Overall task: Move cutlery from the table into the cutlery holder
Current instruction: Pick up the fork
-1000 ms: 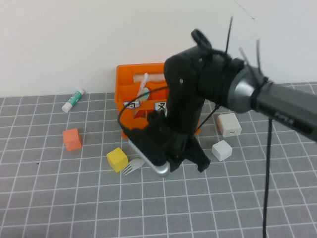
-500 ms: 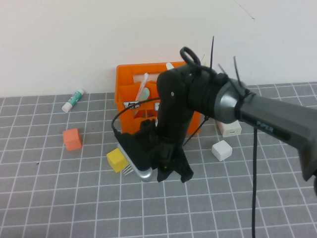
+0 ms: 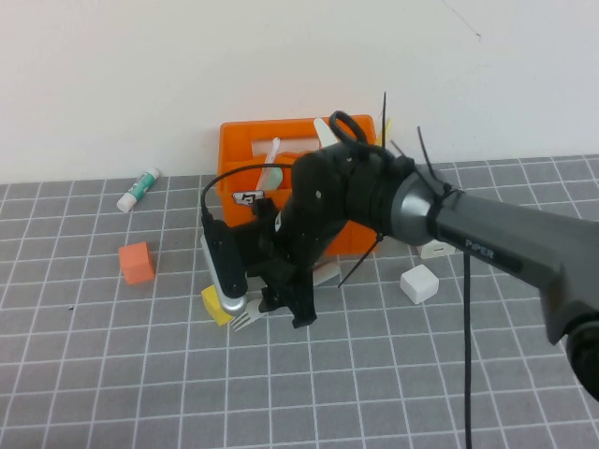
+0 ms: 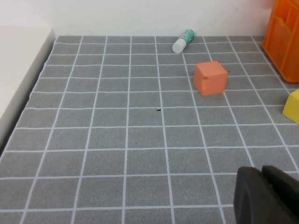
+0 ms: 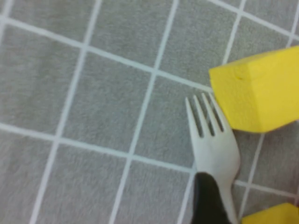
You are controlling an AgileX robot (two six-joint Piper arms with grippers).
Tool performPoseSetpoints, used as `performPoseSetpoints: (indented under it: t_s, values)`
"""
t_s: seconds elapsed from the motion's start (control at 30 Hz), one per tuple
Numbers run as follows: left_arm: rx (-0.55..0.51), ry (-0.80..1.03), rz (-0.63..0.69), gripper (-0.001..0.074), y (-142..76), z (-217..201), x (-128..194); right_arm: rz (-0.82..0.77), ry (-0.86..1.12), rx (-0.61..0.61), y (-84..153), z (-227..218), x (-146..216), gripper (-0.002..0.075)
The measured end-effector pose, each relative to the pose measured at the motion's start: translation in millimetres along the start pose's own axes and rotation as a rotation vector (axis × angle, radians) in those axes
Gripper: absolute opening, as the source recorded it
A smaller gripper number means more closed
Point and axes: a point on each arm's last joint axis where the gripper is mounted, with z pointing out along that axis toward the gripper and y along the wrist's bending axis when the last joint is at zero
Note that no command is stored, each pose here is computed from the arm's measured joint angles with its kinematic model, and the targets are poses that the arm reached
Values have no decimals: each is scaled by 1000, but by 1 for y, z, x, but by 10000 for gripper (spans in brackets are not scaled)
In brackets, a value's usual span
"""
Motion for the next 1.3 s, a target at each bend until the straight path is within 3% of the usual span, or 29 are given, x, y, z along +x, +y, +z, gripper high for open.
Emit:
performPoseSetpoints:
  t_s: [0.33,0.67,0.87,1.03,1.13,1.3]
  values:
    - [0,0,0,-1,0,0,0,26,13,-39,7,32,8,392]
    - [0,0,0,-1,0,0,0,115,17,-42,9,37,9,387]
    - [0,0,0,-1,0,0,0,249,41,-106,13,34,9,273]
    - [0,0,0,-1,0,0,0,315,102,-260,21,24,9,151]
    - [0,0,0,-1,0,0,0,323,127,-322,22,13,4,124]
    - [0,0,0,-1,0,0,0,328,169,-299,20,7,-6,117]
